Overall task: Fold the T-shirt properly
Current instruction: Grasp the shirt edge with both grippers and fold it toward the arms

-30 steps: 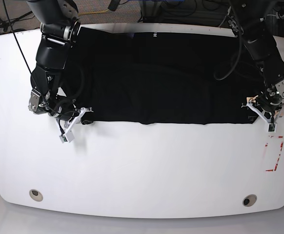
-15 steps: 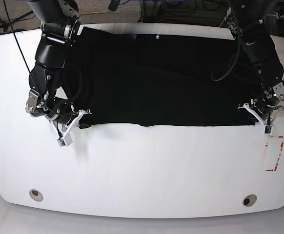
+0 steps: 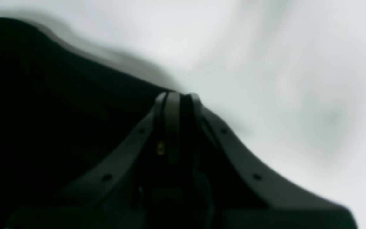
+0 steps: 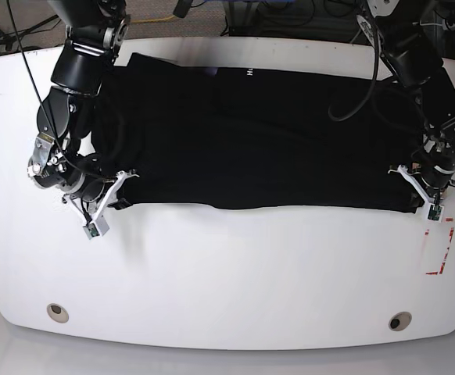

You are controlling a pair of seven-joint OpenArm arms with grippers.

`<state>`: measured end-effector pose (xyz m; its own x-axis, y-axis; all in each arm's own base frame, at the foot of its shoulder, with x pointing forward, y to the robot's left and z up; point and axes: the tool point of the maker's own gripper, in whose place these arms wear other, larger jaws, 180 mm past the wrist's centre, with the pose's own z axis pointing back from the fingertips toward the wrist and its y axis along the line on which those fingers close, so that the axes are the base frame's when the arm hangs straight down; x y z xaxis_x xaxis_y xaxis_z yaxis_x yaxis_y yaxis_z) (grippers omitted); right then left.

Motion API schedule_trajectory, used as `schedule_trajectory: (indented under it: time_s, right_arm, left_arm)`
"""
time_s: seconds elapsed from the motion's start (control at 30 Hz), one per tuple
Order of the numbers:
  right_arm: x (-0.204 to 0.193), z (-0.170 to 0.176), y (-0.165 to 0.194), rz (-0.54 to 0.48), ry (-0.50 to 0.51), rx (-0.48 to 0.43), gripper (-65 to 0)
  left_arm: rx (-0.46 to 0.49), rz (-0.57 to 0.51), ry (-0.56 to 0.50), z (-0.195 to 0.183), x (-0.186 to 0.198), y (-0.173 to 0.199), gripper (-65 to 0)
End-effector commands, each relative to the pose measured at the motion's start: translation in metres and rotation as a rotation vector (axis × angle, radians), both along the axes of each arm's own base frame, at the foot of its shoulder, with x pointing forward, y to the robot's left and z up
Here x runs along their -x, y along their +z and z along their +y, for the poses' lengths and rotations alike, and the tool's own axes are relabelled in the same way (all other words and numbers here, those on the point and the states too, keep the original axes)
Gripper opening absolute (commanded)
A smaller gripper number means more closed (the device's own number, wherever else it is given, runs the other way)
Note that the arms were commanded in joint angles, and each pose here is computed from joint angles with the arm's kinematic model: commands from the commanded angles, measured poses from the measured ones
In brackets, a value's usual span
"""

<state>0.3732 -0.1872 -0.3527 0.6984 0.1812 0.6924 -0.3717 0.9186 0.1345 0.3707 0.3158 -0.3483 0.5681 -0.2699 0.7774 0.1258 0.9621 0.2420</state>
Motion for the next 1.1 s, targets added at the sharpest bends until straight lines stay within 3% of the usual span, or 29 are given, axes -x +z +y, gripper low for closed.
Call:
schedule_trajectory:
  time_s: [0.0,0.3,0.5,0.77,0.97,1.07]
  right_arm:
    - [-0.008,-0.007,0.030,-0.083,0.003,0.041,-65.0]
    - [0.028,-0.007,0.045,-0.110,0.034,0.157,-65.0]
    - [0.059,-0.004,0.036,-0.086,0.052,0.189,-65.0]
    - [0.099,0.000,0.010,0.002,0.069,0.195,-65.0]
    - [0.115,0.005,-0.003,0.046,0.070,0.179,-59.0]
    - [0.122,0.004,-0.009,0.069,0.070,0.182,-47.9]
  left_arm:
    - [-0.035,-0.078,0.001,0.007,-0.009,0.029,-65.0]
    - [-0.085,-0.067,0.031,0.021,0.020,0.028,-65.0]
    - [-0.044,-0.045,0.017,0.015,0.043,0.015,-65.0]
    - [-0.117,0.008,-0.021,0.008,0.083,0.010,-65.0]
    - [-0.120,0.081,-0.028,0.009,0.109,-0.009,-65.0]
    - [-0.119,0.110,-0.030,0.009,0.119,-0.017,-53.8]
